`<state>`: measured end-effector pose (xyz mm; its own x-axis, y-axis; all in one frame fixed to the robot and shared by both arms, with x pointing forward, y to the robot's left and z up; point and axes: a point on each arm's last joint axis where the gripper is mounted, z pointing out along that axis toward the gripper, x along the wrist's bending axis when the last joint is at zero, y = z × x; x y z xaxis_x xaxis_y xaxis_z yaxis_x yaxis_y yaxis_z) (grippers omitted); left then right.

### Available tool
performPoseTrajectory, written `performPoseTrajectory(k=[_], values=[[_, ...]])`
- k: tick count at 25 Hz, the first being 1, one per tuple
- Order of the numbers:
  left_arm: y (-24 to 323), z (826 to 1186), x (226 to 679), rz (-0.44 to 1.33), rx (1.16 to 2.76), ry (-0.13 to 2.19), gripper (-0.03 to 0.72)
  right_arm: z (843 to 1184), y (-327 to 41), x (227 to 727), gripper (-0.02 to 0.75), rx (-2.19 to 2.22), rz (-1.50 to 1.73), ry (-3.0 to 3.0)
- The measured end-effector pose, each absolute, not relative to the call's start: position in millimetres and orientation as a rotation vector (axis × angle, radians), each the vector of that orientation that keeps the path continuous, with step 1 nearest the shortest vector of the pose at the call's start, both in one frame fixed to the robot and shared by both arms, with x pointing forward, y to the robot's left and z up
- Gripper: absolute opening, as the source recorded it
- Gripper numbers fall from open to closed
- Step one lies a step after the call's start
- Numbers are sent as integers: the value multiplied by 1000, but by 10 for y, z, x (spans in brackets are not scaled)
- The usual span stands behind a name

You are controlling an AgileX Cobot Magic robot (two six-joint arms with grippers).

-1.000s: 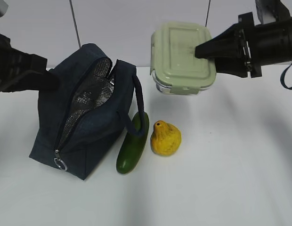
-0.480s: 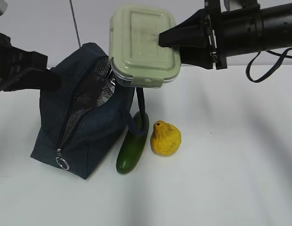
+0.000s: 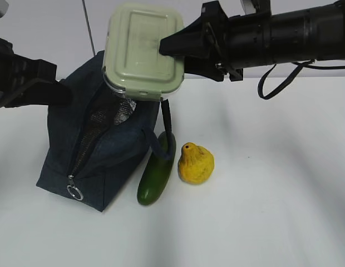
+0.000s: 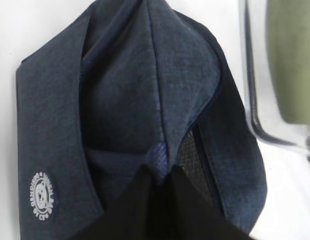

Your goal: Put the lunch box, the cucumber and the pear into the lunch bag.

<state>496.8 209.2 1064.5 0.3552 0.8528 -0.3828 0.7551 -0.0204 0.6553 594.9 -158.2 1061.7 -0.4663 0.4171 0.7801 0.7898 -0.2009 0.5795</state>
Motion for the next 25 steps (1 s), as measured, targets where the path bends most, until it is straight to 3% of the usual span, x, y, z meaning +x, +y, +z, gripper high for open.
performPoseTrajectory(k=[25], values=[[2047,10690,4976,88,1699,1424,11,10102,-1521,5975,383,-1447,-1403,-2000]])
